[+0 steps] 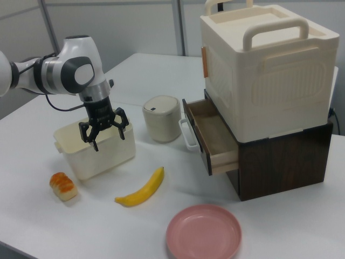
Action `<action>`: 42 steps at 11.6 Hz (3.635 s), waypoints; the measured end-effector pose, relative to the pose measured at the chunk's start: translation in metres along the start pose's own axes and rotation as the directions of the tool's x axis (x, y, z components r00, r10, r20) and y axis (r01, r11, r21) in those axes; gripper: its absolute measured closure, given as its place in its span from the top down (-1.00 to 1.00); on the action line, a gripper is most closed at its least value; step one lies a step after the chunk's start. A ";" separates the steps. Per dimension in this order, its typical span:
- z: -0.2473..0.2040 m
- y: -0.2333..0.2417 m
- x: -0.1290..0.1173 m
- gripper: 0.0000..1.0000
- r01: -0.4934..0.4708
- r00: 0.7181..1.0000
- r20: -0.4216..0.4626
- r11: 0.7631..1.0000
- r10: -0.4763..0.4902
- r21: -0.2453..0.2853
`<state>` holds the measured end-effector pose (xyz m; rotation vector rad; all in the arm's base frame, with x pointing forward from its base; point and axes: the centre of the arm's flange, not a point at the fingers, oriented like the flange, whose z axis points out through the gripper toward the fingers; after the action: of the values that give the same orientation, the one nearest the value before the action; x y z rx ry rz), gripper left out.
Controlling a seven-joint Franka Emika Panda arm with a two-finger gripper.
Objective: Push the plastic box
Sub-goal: 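Lower the gripper against the outer wall of the white box, then push the white box across the table away from the banana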
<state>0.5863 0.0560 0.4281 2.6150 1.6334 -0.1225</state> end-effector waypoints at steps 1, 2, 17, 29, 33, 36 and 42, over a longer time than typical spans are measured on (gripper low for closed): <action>0.003 -0.001 0.003 1.00 0.008 1.000 0.007 1.000 -0.008 0.002; 0.006 -0.002 0.006 1.00 0.013 1.000 0.010 1.000 -0.013 0.006; 0.007 -0.008 0.042 1.00 -0.138 0.990 -0.018 0.990 0.138 -0.018; 0.005 -0.003 0.066 1.00 -0.163 0.985 -0.065 0.985 0.160 -0.050; 0.013 -0.006 0.082 1.00 -0.214 0.974 -0.089 0.975 0.209 -0.058; 0.019 -0.008 0.090 1.00 -0.233 0.970 -0.087 0.971 0.228 -0.050; 0.017 0.003 0.114 1.00 -0.383 0.919 -0.119 0.922 0.375 -0.050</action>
<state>0.6387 0.1551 0.4006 2.8632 1.0957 0.0959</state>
